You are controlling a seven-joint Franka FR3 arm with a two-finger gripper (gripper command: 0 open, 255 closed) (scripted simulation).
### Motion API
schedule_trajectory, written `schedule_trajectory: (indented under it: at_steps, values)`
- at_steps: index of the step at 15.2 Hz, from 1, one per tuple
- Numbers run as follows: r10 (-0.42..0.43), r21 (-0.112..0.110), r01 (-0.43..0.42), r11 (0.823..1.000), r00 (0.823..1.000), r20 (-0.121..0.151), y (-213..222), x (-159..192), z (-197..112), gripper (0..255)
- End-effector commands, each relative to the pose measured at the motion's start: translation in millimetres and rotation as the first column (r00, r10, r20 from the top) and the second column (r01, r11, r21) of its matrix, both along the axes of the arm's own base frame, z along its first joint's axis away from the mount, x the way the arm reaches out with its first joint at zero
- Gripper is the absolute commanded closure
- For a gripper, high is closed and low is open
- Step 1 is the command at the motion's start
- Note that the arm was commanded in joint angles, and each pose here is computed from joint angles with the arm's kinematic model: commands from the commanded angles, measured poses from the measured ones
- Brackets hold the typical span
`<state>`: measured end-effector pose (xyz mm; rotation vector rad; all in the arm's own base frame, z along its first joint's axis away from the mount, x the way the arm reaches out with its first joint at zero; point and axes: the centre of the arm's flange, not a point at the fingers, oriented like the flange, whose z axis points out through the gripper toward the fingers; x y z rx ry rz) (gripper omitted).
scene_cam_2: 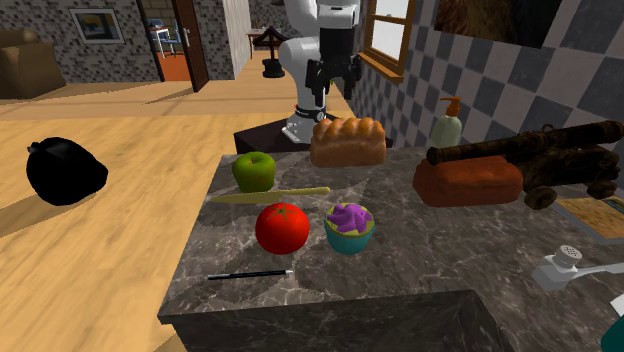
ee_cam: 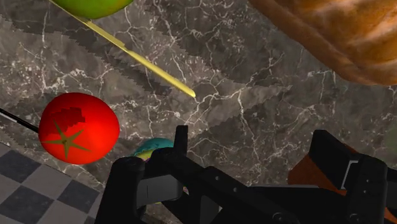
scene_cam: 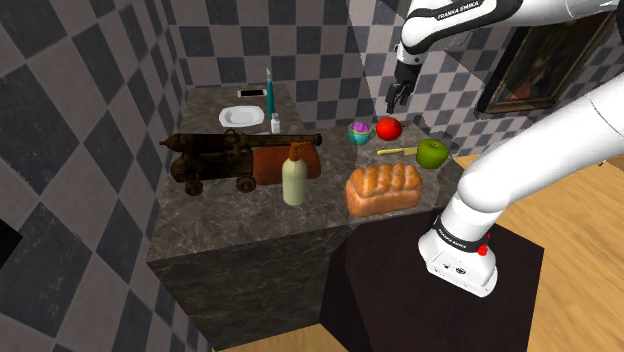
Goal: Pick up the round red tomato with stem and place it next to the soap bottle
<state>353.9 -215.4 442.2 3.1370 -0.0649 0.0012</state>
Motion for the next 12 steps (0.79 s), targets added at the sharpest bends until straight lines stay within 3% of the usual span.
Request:
schedule_trajectory:
  at_steps: [1, 12]
  values:
    - [-0.014, -0.004, 0.014, 1.000, 1.000, 0.016, -21, 7, -12, 0]
    - [-0.091, -0.014, 0.093, 0.996, 0.991, 0.096, -140, 41, -75, 0]
